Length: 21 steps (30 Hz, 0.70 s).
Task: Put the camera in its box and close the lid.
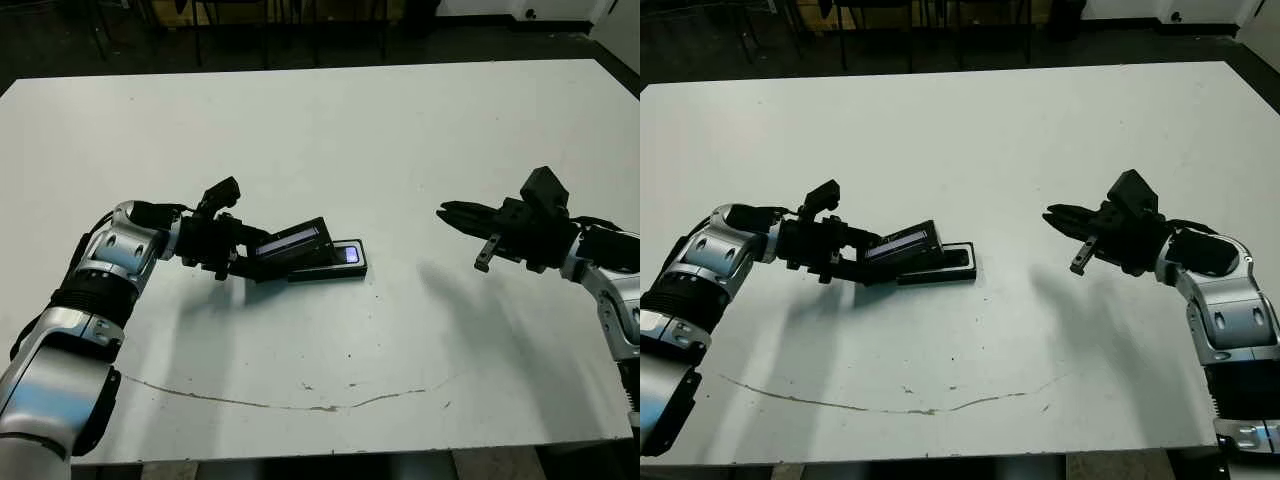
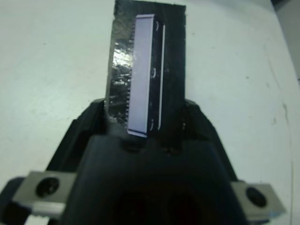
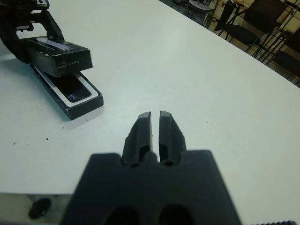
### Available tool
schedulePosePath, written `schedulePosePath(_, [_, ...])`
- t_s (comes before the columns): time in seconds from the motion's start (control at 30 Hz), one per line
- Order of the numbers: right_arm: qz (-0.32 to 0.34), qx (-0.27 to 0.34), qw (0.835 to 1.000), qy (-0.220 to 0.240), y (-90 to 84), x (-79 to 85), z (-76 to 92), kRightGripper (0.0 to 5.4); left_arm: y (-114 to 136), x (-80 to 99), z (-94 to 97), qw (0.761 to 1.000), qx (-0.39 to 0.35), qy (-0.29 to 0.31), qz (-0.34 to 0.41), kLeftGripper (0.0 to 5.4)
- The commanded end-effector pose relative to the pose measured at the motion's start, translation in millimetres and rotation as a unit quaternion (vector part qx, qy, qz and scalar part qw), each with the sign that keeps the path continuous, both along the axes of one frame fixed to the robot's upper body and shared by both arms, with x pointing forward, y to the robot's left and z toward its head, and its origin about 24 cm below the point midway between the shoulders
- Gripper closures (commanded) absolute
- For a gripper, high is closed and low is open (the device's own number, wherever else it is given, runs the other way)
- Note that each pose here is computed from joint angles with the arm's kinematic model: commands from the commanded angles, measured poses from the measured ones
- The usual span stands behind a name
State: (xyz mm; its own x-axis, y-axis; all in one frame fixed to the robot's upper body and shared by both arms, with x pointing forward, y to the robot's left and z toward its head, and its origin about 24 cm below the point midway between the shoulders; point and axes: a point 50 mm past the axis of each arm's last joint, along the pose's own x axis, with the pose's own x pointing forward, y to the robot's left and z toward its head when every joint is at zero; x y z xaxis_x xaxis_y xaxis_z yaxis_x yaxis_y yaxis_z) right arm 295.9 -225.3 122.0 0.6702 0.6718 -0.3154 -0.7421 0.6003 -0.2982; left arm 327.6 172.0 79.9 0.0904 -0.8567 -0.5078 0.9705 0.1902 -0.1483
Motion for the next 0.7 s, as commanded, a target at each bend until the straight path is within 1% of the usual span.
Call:
schedulePosePath(0.03, [-0.006,-0.009,1.0,0.011,-2.6,-2.2,-3.9,5.4,1.0,-4.5,0.7,1.0,0.01,0.019,-0.019,2.64])
schedulePosePath(0.17, [-0.002,-0.005,1.0,0.01,-1.6,-1.9,-5.0,5.4,-0.4,-6.7,-0.8,1.0,0.014,0.02,-0.009,2.64])
schedulePosePath(0.27, [0.0,-0.01,1.0,0.008,-1.8,-2.0,-4.9,5.4,-3.5,-6.8,-8.3,1.0,0.023,0.012,0.008,2.64])
schedulePosePath(0.33, [-0.001,-0.009,1.0,0.011,-2.4,-2.2,-5.2,5.4,-8.2,-6.6,-14.1,0.999,0.041,-0.004,0.018,2.64])
schedulePosePath(0.43, [-0.004,-0.005,1.0,0.013,-3.4,-2.4,-6.8,5.4,-20.1,-8.3,-25.3,0.998,0.057,-0.025,0.024,2.64])
schedulePosePath(0.53, [0.0,-0.002,1.0,0.012,-3.0,-2.3,-7.7,5.4,-34.1,-10.6,-36.9,0.997,0.069,-0.018,0.025,2.64])
schedulePosePath(0.6, [0.001,0.004,1.0,0.017,-3.0,-2.1,-8.5,5.4,-44.0,-12.1,-43.1,0.997,0.077,-0.022,0.012,2.64])
schedulePosePath(0.7, [-0.005,0.008,1.0,0.023,-3.6,-2.8,-8.8,5.4,-54.4,-12.4,-46.4,0.996,0.085,-0.017,-0.002,2.64])
